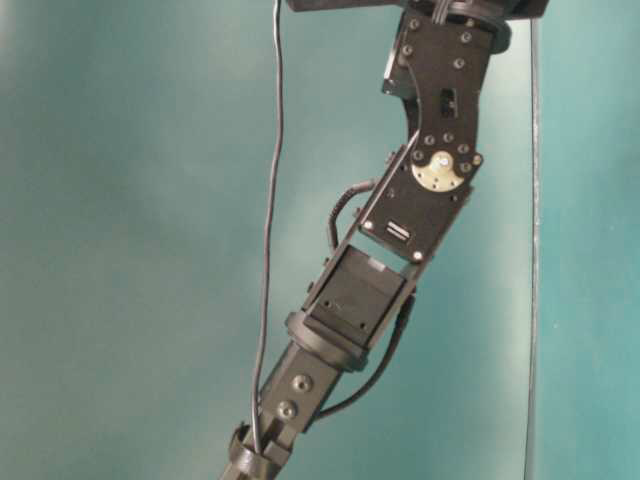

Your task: Move the cup to the right with left arm.

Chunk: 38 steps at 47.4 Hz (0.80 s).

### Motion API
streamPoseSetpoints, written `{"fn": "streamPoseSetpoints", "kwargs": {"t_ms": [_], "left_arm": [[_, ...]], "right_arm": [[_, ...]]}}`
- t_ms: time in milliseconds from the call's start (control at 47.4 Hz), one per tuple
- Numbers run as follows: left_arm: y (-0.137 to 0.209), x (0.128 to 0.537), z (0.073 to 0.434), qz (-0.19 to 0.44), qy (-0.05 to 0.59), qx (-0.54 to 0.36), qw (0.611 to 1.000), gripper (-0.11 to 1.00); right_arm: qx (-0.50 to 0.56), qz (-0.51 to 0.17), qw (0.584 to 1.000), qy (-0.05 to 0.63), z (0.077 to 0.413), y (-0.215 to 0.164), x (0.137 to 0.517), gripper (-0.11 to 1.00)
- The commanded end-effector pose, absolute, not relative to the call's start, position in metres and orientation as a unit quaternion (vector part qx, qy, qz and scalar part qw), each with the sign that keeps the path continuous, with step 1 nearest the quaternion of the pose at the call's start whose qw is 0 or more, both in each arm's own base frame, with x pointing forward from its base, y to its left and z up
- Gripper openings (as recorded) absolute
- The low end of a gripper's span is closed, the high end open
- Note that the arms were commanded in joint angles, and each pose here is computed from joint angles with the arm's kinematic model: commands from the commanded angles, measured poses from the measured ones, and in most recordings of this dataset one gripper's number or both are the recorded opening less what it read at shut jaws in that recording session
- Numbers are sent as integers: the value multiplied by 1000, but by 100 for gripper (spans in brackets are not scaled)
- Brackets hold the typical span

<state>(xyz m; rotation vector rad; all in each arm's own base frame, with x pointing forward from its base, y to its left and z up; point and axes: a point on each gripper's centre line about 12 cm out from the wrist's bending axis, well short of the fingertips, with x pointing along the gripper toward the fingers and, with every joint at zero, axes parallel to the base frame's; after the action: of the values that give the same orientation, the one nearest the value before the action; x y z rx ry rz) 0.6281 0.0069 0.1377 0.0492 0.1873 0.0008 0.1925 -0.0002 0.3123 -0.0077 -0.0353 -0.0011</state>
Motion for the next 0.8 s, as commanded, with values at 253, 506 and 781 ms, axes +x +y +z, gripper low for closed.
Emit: {"fn": "streamPoseSetpoints", "kwargs": {"t_ms": [253, 506, 781], "left_arm": [[8, 631, 164, 1, 66, 26, 997, 64], [9, 631, 164, 2, 66, 26, 997, 64], [8, 631, 164, 1, 66, 25, 997, 64]], "right_arm": [[-5, -1, 999, -41, 328, 0, 193, -1], [-5, -1, 999, -44, 330, 0, 192, -1], [-5, -2, 999, -44, 330, -1, 192, -1]]}}
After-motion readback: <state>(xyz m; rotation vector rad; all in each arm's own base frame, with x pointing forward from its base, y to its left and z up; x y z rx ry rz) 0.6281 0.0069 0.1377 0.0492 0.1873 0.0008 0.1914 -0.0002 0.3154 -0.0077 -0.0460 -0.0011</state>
